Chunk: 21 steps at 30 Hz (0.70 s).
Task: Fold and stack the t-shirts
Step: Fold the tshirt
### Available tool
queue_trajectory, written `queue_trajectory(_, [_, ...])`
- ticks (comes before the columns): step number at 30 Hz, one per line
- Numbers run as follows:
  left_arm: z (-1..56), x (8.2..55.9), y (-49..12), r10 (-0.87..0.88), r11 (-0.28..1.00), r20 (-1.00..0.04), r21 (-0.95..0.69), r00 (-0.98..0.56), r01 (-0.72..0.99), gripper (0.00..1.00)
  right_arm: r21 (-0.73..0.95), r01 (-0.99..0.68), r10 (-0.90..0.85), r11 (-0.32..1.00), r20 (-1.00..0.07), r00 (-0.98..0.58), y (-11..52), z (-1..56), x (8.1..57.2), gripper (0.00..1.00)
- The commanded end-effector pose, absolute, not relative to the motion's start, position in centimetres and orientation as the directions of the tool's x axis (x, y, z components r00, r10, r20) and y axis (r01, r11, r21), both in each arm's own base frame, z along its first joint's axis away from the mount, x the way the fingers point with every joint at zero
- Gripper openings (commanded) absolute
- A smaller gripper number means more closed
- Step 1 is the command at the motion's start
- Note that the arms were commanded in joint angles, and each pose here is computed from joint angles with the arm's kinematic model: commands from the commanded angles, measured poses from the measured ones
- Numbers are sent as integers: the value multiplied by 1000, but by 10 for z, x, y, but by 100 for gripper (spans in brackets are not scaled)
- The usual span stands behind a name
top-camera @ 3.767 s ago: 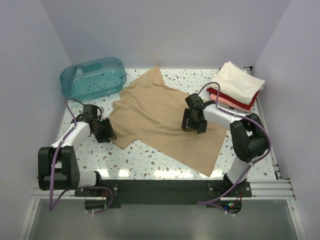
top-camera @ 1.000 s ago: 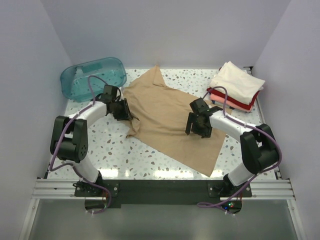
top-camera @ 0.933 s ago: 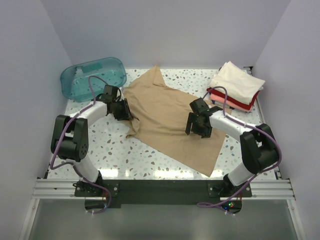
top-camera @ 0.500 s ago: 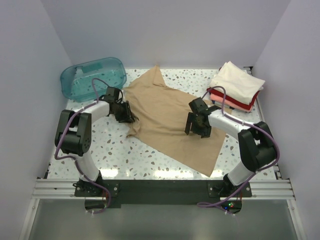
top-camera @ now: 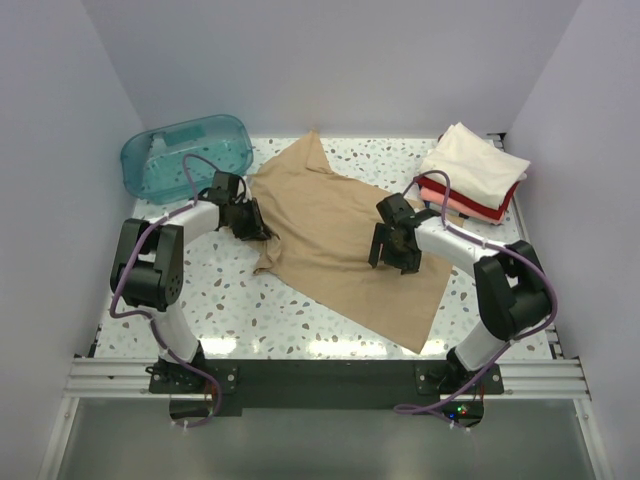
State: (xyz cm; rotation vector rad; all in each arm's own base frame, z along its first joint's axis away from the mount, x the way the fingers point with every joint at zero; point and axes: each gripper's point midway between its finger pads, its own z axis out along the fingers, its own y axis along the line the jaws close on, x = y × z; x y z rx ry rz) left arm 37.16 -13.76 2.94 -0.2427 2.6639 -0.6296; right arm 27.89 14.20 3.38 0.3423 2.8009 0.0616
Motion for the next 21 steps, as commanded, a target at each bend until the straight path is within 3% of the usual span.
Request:
queue_trajectory(1, [46,394,-148,-269,859,-390,-511,-881,-37,25,87,216,232,973,-325,-917,146,43,287,76])
queue_trajectory(9, [47,394,-151,-266,851,-380,-524,-886,-31,1,85,216,232,973,-323,-917,146,43,288,76])
queue_trajectory(21, [90,380,-138,-297,850,-429,-525,-853,-32,0,59,231,238,971,-332,-913,135,47,277,76])
